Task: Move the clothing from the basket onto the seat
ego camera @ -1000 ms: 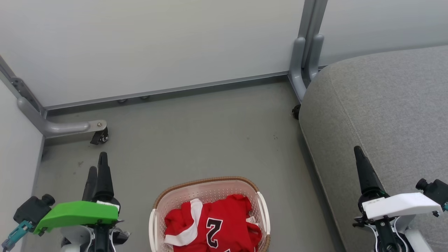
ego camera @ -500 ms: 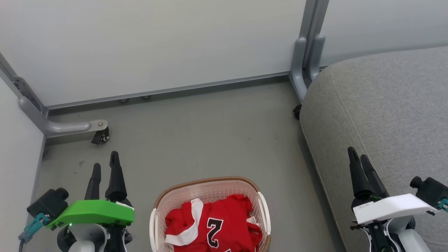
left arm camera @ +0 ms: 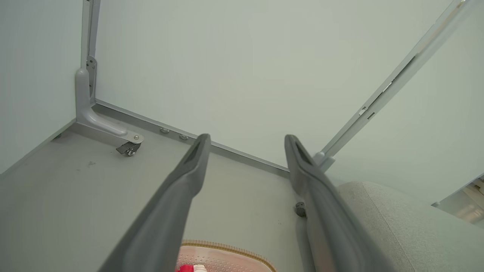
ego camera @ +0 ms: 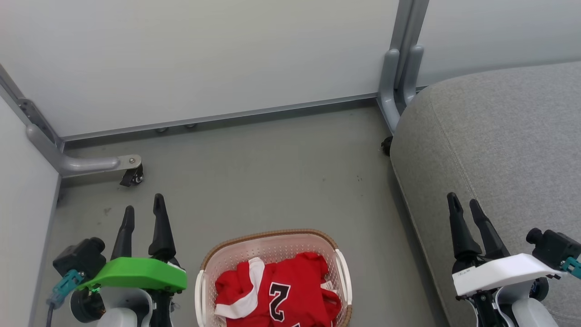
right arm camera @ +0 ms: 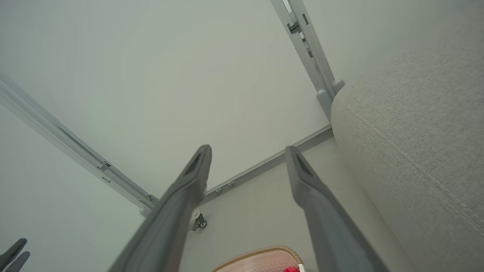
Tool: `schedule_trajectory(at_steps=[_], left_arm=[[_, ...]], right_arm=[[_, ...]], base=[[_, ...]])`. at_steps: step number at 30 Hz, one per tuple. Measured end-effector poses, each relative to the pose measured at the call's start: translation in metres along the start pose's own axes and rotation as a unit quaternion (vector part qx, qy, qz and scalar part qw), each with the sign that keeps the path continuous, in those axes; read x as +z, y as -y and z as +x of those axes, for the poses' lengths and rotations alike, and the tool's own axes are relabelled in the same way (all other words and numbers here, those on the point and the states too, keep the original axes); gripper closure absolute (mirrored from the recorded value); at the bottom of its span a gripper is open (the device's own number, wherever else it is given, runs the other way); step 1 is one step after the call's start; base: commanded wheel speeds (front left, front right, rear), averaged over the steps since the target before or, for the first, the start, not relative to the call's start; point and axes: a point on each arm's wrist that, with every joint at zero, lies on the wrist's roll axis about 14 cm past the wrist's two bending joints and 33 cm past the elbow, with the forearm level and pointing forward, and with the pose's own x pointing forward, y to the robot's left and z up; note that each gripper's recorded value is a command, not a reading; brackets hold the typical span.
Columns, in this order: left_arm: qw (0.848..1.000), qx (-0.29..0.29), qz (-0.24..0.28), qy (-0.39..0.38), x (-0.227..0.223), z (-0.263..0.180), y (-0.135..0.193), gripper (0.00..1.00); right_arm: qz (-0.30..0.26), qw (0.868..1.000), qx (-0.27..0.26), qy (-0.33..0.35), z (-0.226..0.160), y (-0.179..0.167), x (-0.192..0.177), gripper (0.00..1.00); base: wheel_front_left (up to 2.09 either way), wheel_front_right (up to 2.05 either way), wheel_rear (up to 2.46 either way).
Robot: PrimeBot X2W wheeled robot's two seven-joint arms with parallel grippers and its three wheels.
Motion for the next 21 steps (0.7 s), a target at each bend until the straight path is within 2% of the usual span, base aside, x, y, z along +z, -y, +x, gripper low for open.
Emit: schedule_trajectory(at_steps=[21], left_arm=[[0.993,-0.025,0.114,0.018,0.0,-0.001,0.011,0.0]], right_arm=[[-0.103,0.994,0.019,0.005,0.001,-0.008,0.0,0.0]], base=[[0.0,0.0,0.0]])
